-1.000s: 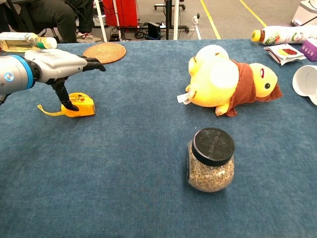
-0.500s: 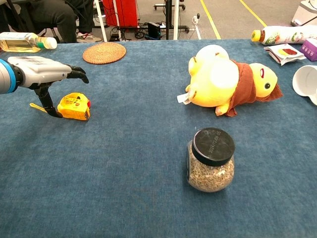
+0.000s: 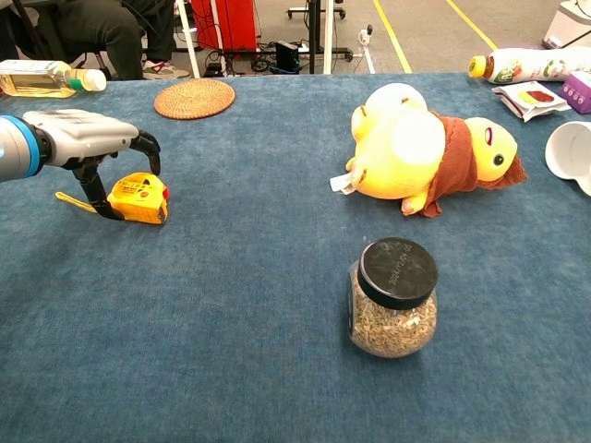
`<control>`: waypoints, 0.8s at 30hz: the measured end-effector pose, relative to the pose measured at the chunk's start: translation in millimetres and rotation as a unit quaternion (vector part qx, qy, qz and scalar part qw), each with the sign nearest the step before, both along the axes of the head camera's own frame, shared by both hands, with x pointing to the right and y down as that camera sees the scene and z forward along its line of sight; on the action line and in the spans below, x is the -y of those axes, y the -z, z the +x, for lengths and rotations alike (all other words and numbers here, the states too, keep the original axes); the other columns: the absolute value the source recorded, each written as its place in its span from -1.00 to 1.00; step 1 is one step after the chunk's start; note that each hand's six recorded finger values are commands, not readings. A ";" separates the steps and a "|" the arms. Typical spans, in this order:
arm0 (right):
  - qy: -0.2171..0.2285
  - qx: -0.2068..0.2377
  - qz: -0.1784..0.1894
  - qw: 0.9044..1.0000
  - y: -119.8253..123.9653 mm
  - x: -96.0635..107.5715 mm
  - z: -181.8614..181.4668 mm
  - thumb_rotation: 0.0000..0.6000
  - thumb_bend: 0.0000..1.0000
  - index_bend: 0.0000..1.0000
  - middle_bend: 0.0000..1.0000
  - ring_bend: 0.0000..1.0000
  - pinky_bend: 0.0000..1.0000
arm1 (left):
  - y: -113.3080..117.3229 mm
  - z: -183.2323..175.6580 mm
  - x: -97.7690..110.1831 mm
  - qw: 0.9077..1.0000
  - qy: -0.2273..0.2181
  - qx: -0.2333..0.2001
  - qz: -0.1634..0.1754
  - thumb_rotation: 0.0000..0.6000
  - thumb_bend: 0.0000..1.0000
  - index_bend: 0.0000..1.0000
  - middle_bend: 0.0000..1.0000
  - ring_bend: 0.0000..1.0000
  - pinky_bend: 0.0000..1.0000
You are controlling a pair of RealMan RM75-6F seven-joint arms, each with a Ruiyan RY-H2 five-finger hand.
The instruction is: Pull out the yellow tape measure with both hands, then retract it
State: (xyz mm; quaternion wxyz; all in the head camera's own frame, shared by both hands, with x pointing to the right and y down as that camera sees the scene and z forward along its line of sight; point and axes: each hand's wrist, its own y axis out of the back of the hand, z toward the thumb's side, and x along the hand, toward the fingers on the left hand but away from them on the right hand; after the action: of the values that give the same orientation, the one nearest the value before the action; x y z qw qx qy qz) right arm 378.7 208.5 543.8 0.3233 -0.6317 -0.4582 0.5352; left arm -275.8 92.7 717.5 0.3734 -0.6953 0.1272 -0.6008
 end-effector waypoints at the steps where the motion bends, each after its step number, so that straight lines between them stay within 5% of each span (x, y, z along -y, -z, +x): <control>1: 0.000 0.000 0.000 1.000 0.1 -0.1 0.2 1.00 -0.60 -0.72 -0.65 -0.61 -0.54 | -1.2 -0.2 -0.1 1.000 0.002 -0.001 -0.001 1.00 -0.71 -0.50 -0.74 -0.83 -0.57; 8: -0.002 -0.002 -0.002 1.000 0.1 -0.7 -0.2 1.00 -0.60 -0.72 -0.65 -0.61 -0.54 | -7.1 1.6 -1.8 1.000 0.016 -0.014 -0.010 1.00 -0.68 -0.46 -0.69 -0.78 -0.54; 24: 0.000 0.003 0.000 1.000 1.0 2.8 -5.1 1.00 -0.60 -0.72 -0.64 -0.60 -0.52 | -6.8 3.3 8.2 0.997 0.048 -0.062 -0.002 1.00 -0.48 0.10 -0.14 -0.35 -0.26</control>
State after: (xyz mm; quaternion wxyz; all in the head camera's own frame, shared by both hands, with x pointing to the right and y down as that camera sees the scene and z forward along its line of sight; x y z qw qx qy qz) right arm 373.6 205.7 542.8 0.3221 -0.6331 -0.4591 0.5336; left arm -272.5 84.6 724.2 0.3335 -0.7253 0.1822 -0.5740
